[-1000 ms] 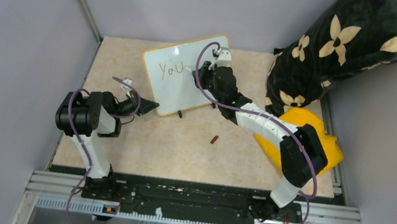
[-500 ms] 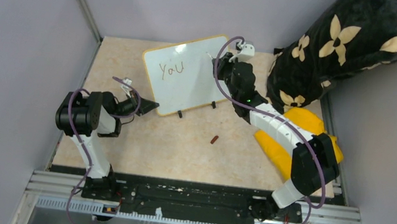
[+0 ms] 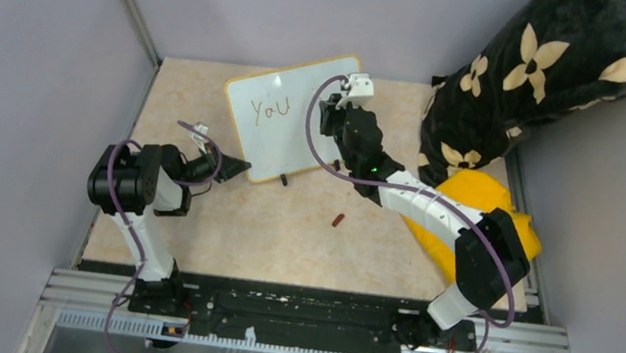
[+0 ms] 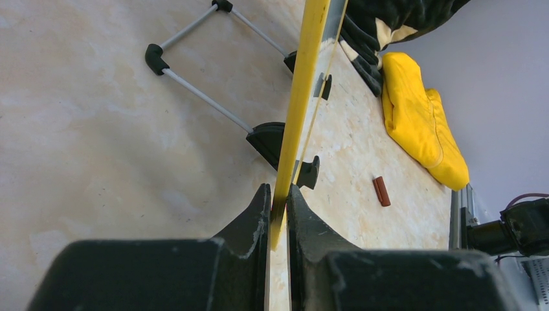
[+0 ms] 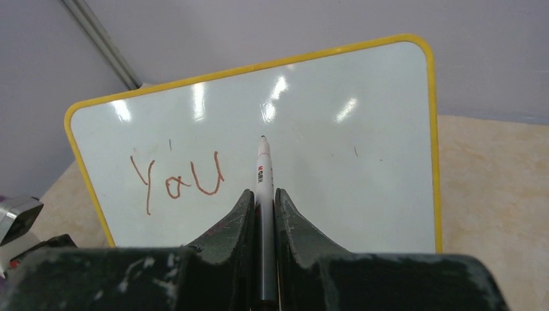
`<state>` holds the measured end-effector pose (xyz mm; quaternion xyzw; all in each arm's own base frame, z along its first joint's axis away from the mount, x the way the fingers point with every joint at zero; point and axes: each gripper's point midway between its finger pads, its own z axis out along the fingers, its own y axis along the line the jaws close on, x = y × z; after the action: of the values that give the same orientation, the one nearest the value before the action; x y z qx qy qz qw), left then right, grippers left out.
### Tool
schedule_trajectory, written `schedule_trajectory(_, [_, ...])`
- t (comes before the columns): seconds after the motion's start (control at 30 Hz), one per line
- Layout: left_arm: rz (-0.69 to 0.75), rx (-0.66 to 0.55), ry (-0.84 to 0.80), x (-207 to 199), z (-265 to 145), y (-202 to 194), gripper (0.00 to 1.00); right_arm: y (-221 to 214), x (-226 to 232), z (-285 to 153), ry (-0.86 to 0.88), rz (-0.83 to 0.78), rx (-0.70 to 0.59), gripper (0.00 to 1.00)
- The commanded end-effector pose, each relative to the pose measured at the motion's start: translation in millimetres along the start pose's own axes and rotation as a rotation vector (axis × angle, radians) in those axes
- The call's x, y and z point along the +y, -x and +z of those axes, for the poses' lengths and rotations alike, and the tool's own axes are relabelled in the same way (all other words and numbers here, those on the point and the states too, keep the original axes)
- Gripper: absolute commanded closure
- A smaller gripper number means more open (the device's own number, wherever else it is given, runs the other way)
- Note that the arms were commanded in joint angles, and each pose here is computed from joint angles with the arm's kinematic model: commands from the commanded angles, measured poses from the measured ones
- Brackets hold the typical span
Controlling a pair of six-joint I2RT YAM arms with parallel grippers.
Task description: Write a sentence on the whiteboard
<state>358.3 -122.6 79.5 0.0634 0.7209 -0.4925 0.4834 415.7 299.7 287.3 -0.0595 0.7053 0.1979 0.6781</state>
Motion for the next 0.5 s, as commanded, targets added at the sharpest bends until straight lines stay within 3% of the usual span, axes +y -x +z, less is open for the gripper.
schedule_trajectory(0.0, [0.004, 0.012, -0.008, -1.4, 2.6, 0.0, 1.00, 22.8, 4.6, 7.0, 0.008, -0.028, -0.068, 0.99])
schedule_trajectory(0.47, [0.004, 0.014, -0.006, -0.8, 2.6, 0.2, 1.00, -0.6, 29.2, 16.0, 0.137, -0.065, 0.024, 1.00])
